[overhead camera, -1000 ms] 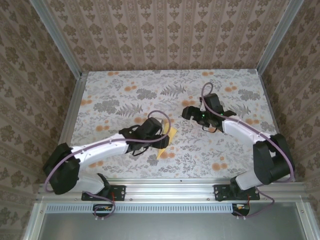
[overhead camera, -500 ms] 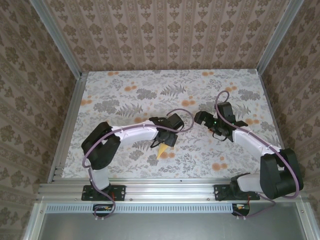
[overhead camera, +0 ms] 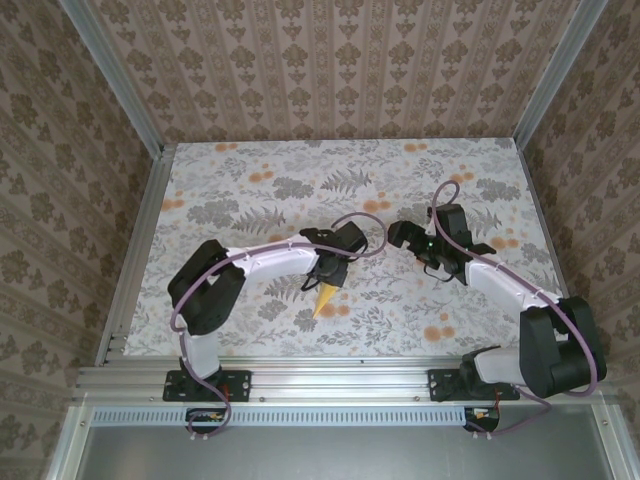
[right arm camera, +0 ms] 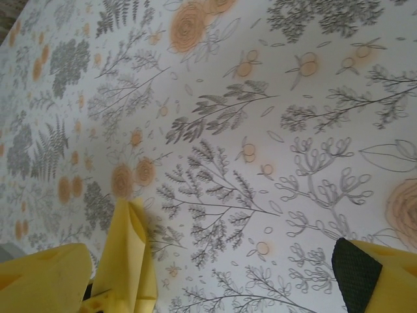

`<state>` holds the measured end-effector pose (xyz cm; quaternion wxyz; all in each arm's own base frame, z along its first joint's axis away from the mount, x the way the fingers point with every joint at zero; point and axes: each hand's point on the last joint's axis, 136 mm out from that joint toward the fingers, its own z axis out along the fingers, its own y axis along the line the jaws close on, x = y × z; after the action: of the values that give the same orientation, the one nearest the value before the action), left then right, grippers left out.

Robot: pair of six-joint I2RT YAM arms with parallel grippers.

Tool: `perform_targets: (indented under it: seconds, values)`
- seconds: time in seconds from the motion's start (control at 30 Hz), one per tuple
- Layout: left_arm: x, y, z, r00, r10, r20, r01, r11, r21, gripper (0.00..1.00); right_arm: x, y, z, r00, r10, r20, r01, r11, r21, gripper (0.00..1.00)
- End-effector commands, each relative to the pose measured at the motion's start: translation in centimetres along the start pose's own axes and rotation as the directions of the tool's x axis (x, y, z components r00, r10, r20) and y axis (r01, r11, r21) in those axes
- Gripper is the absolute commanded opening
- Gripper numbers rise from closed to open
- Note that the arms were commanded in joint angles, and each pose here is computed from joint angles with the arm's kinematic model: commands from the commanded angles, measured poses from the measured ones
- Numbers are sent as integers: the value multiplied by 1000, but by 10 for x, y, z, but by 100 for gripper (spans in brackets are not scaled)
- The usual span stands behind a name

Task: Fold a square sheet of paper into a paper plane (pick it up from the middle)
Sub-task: Move the paper plane to the center of the table.

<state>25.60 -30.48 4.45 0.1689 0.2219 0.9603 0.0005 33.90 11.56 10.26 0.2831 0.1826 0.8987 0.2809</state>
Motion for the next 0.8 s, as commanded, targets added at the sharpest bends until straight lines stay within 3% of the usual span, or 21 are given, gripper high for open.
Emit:
perform_targets:
  seconds: [0.0, 0.13, 0.33, 0.6, 0.77]
  values:
    - [-12, 0, -16, 998, -57, 36, 54, 996, 75, 20, 9, 13, 6, 998, -21, -58, 17, 998, -62, 96]
    - [-11, 1, -9, 987, -159, 21, 152, 969, 195, 11, 22, 14, 11, 995, -41, -88, 38, 999, -34, 90]
    - [-13, 3, -10, 945, -328, 18, 297, 876, 380, 7, 62, 2, 13, 991, -67, -119, 84, 985, 149, 74]
    - [-12, 18, -8, 840, -542, -8, 460, 705, 539, 4, 110, 44, 15, 963, -184, -199, 211, 970, 123, 70]
    - [-5, 25, 1, 808, -588, -34, 504, 661, 555, 4, 142, 62, 29, 923, -258, -286, 294, 952, 90, 66]
